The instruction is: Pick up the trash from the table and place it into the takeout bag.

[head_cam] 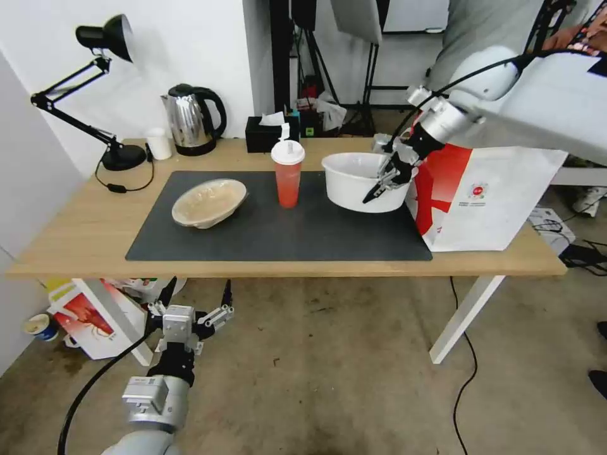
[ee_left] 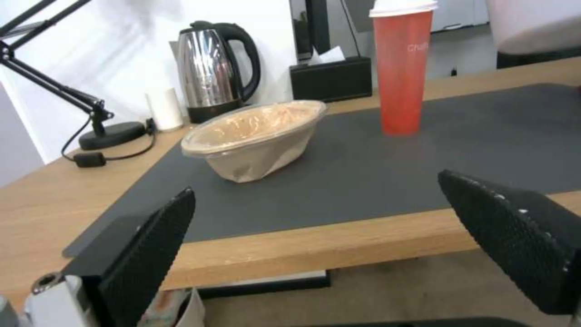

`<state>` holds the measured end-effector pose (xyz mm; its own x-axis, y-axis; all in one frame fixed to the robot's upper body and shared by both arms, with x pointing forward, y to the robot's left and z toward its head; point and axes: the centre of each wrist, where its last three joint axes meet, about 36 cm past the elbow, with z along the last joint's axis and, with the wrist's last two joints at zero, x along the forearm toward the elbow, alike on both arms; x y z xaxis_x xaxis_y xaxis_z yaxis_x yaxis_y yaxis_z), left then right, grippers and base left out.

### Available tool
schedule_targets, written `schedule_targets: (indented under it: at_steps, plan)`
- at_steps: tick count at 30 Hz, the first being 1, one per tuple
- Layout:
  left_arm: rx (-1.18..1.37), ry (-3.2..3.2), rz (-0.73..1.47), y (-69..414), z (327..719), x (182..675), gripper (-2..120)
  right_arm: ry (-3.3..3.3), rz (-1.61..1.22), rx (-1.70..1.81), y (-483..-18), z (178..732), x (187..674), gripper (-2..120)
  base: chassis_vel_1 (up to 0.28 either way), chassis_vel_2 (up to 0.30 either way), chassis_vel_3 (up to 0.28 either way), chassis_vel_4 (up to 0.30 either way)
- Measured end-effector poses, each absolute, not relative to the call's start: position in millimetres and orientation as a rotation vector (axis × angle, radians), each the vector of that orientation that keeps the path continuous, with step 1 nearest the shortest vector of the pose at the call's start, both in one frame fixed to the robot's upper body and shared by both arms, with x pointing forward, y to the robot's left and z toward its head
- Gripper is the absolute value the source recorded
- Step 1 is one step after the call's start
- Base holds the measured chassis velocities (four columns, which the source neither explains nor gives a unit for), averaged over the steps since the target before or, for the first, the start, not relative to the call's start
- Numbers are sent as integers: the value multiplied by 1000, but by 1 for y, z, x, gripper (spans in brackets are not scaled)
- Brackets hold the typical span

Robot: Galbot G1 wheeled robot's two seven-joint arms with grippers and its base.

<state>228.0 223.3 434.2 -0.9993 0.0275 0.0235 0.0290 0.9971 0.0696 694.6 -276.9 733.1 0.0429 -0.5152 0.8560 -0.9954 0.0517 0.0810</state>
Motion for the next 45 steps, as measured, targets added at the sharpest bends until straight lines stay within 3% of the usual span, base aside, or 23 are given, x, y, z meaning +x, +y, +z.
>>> schedule_targets:
  at_steps: [5, 18, 45]
  plan:
    - [-44, -3117, -109, 223, 434, 228, 100, -1586, 812, 1576, -274, 742, 692, 0, 0, 0, 0, 0]
    - [-44, -3117, -109, 223, 434, 228, 100, -1644, 976, 1659, -228, 830, 679, 0, 0, 0, 0, 0]
    - [-44, -3117, -109, 223, 434, 228, 100, -1744, 1052, 1592, -273, 899, 666, 0, 0, 0, 0, 0]
